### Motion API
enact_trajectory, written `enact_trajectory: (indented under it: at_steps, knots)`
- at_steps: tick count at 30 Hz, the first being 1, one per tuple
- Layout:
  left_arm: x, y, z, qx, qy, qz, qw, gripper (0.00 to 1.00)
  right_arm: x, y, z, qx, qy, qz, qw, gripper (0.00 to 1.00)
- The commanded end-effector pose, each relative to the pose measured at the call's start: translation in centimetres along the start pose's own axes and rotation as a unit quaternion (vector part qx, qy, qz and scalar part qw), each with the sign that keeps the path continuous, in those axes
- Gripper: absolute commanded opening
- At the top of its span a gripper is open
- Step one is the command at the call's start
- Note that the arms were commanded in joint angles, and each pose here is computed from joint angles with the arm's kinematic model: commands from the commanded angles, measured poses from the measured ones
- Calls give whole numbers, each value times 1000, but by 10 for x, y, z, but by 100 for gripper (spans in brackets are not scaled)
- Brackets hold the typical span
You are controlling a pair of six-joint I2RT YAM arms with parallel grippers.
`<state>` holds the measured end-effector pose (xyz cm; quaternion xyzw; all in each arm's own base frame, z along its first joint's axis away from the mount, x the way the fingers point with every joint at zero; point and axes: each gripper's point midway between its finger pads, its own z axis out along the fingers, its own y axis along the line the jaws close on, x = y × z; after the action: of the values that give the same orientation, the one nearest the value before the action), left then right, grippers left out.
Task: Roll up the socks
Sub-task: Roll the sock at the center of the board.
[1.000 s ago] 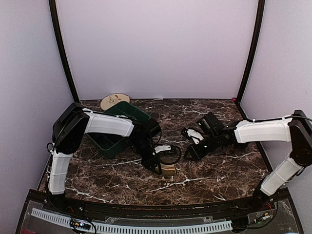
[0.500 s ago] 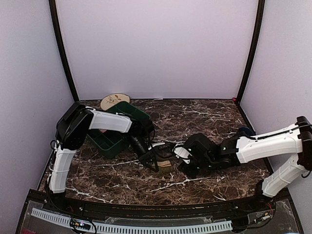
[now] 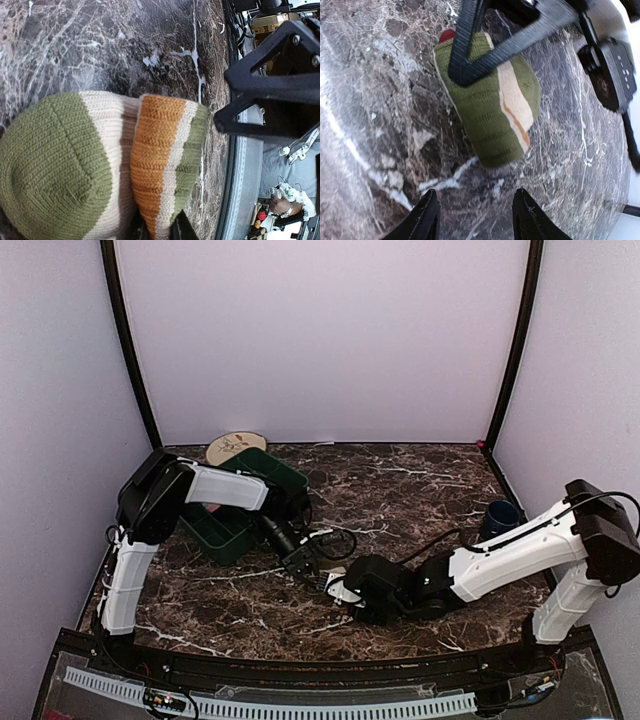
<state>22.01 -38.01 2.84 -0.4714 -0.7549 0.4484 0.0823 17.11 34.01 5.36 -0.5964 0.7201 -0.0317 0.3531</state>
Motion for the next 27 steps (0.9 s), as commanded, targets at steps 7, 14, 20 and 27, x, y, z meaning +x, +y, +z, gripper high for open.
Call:
enact_trajectory:
  at_steps: [7, 14, 20, 27]
  knots:
    - [14, 10, 1, 0, 15, -38, 999, 11, -40, -5, 25, 66, -34, -67, 995, 53]
    - [13, 9, 1, 5, 12, -40, 999, 11, -39, -4, 40, 83, -26, -81, 993, 57]
    - [13, 8, -1, 6, 11, -40, 999, 11, -28, -11, 50, 88, -7, -73, 993, 57]
    - [14, 10, -4, 5, 9, -43, 999, 12, -13, -25, 54, 78, 10, -55, 995, 54]
